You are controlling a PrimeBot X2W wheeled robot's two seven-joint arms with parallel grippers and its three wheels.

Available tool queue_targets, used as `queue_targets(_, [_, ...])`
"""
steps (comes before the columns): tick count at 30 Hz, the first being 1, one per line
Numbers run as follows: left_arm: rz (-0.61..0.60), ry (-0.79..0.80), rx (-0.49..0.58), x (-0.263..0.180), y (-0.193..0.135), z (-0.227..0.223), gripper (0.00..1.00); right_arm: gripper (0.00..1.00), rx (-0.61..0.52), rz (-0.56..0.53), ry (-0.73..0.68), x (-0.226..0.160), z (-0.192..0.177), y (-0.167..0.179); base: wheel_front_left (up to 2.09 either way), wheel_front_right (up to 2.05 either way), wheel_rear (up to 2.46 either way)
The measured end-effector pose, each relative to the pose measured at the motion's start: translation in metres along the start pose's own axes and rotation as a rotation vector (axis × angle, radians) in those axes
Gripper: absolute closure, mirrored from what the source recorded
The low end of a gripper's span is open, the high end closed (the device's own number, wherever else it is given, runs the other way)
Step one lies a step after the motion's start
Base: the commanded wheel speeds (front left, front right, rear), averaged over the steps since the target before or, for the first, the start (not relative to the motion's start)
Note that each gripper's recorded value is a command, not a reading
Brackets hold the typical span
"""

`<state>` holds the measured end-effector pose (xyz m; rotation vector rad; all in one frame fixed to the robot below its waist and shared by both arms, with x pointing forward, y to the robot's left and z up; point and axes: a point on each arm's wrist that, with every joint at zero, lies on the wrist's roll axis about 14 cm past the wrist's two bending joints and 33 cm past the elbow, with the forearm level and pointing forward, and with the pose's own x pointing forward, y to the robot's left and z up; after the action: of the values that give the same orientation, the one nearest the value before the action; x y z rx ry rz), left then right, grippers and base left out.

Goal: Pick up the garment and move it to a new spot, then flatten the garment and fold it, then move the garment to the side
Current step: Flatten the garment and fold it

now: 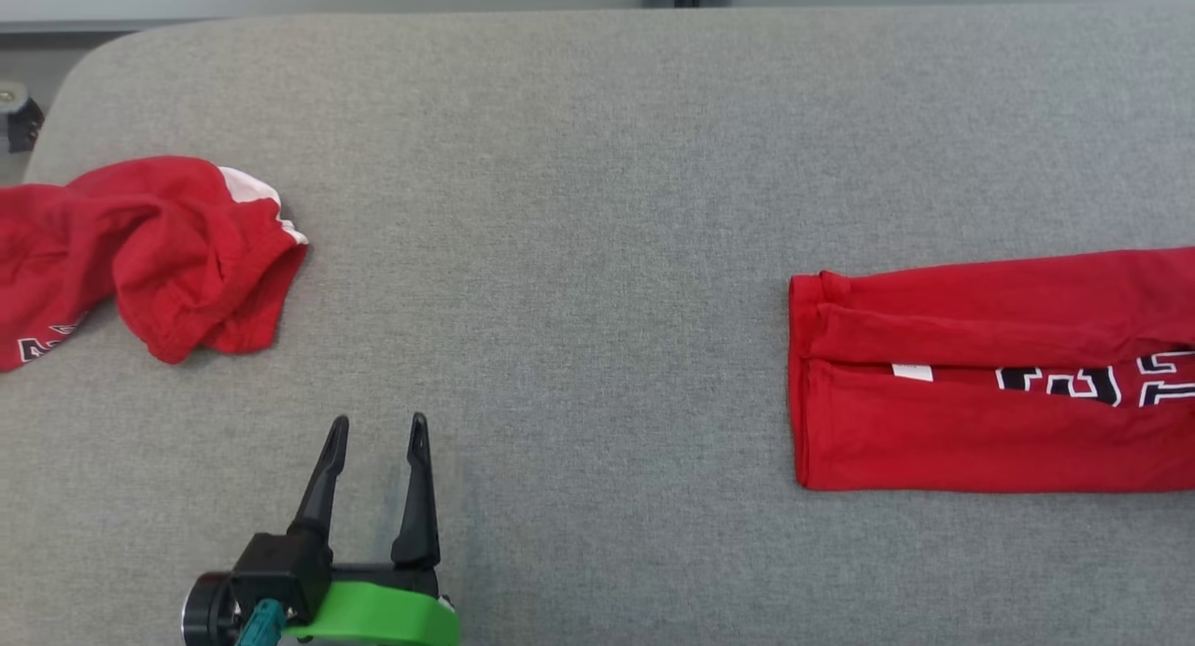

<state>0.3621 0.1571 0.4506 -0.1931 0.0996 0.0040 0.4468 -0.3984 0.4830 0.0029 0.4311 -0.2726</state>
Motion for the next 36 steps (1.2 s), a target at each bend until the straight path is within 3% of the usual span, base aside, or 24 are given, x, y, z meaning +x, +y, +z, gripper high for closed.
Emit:
queue_targets(5, [0.023,0.011,-0.035,-0.015,0.001,-0.003,0.00,1.00,-0.031,0.251,-0.030,-0.019,0.019,0.075,0.00,0.00,0.00])
queue_targets(9, [0.015,0.015,-0.057,-0.022,-0.006,-0.004,0.00,1.00,-0.042,0.464,0.047,-0.048,-0.008,0.147,0.00,0.00,0.00])
queue_targets(14, [0.009,0.009,-0.064,-0.026,-0.011,-0.003,0.00,1.00,0.007,0.618,0.123,-0.076,-0.046,0.212,0.00,0.00,0.00])
queue_targets(18, [0.022,0.032,-0.051,-0.027,-0.007,-0.010,0.00,1.00,0.059,0.649,0.136,-0.079,-0.065,0.239,0.00,0.00,0.00])
queue_targets(22, [0.029,0.033,-0.043,-0.028,-0.004,-0.011,0.00,1.00,0.104,0.658,0.092,-0.076,-0.062,0.254,0.00,0.00,0.00])
queue_targets(36, [0.021,0.017,-0.040,-0.029,-0.007,-0.006,0.00,1.00,0.099,0.679,-0.020,-0.087,-0.047,0.279,0.00,0.00,0.00])
